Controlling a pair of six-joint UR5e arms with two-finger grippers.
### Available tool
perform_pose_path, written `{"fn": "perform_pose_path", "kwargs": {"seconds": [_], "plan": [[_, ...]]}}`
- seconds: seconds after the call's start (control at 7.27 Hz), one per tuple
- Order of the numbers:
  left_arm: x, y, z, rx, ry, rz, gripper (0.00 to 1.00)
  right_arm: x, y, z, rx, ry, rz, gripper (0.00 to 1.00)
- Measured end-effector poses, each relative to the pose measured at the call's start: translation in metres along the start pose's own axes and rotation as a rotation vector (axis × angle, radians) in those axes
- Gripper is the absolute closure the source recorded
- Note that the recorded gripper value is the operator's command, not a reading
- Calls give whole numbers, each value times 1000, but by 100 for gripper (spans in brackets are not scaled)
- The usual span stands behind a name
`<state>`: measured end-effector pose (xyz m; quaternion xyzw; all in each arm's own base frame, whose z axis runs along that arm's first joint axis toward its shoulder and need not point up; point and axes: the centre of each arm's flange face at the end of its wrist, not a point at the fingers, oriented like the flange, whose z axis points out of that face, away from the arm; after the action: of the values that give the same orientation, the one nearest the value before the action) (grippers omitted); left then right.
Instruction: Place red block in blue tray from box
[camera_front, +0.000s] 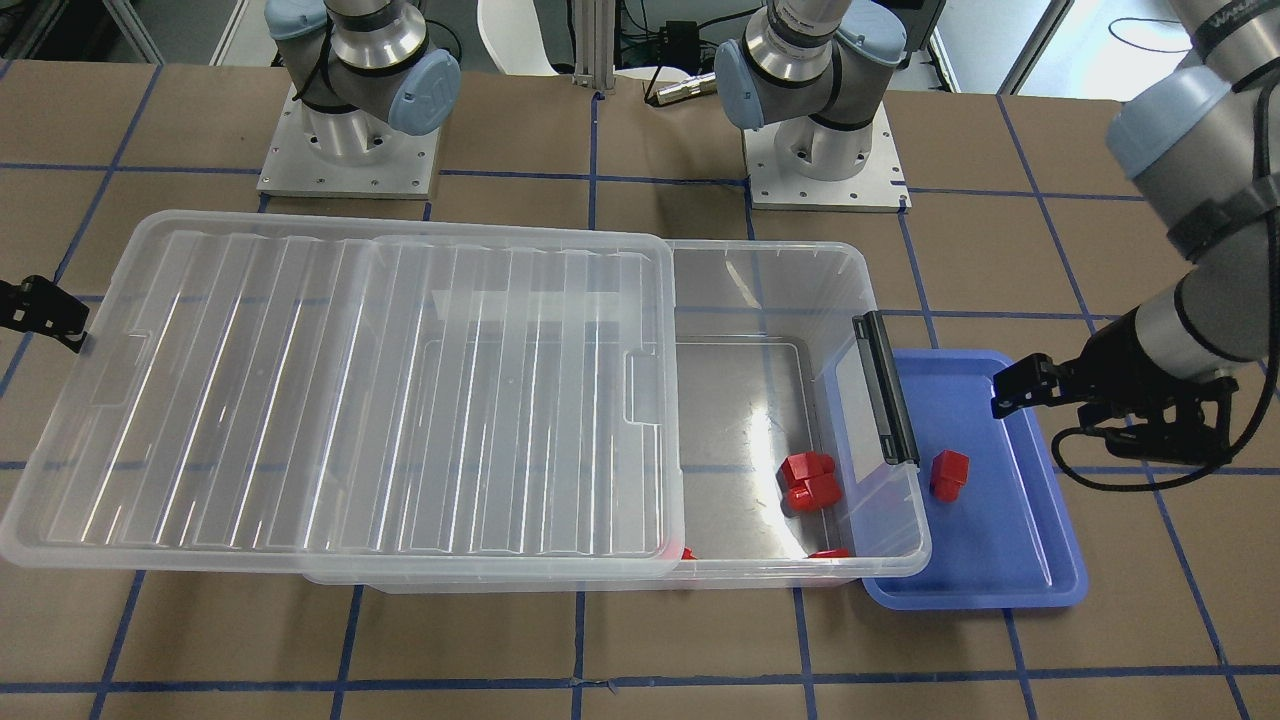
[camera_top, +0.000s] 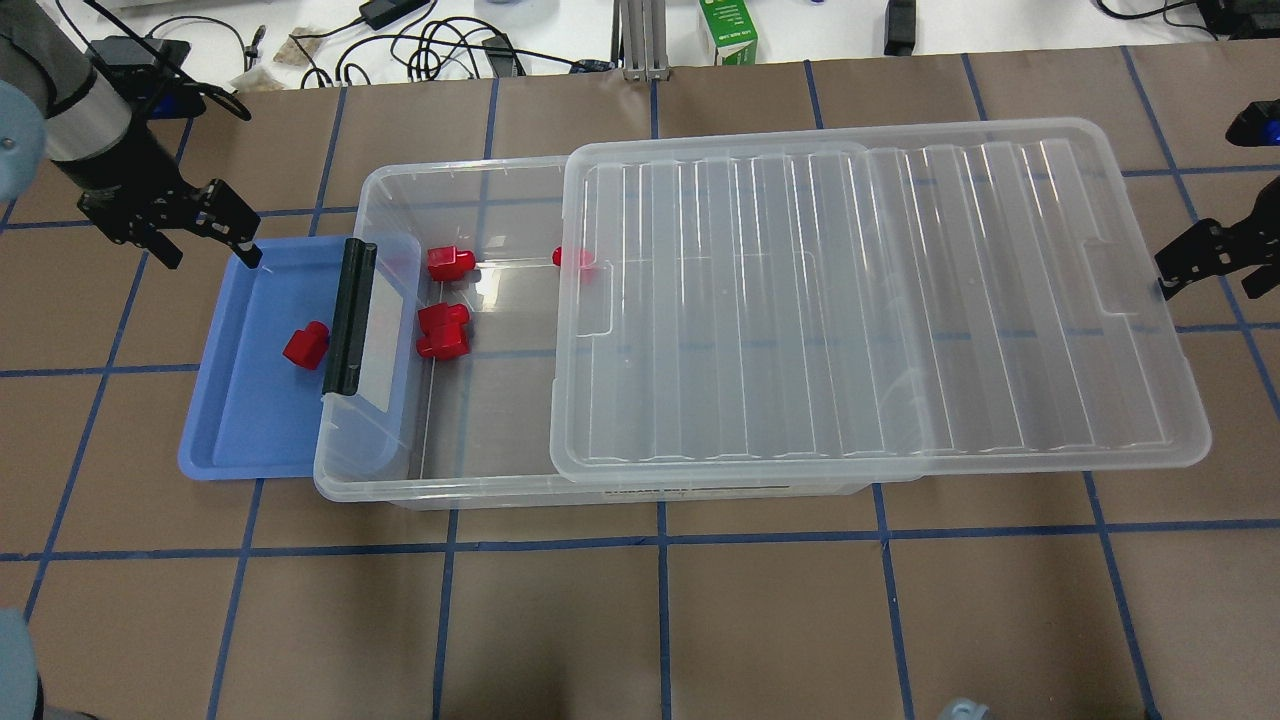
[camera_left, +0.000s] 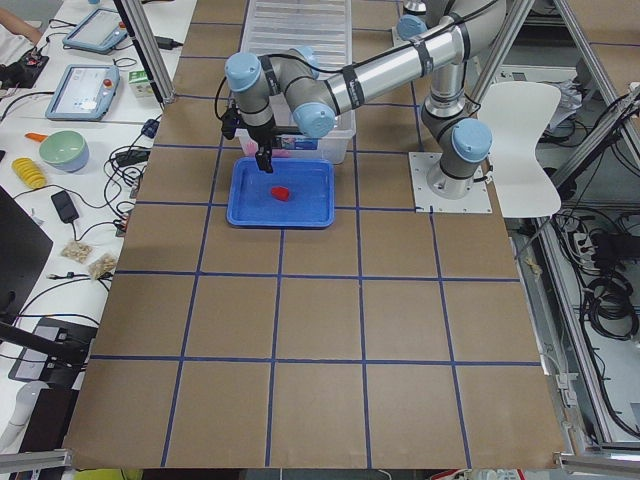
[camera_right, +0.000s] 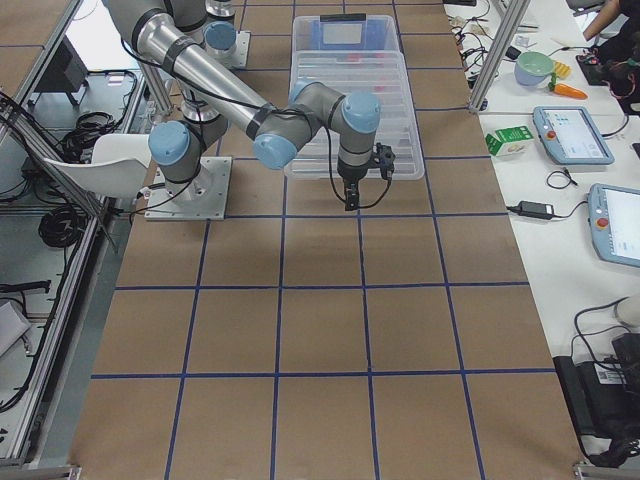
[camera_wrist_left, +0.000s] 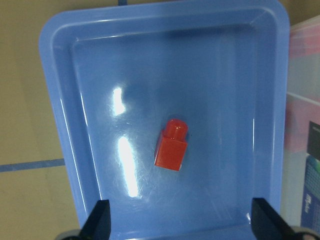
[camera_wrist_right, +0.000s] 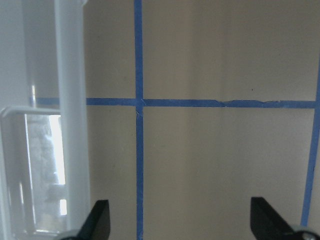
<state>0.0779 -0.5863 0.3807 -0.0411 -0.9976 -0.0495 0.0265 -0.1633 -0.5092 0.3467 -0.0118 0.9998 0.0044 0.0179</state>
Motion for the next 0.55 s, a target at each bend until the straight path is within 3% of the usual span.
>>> {"fn": "perform_pose_path", "kwargs": {"seconds": [0.55], "plan": [[48,48,-83,58,-37,-11,0,-42,-11,4,-8,-1,0,0]]}}
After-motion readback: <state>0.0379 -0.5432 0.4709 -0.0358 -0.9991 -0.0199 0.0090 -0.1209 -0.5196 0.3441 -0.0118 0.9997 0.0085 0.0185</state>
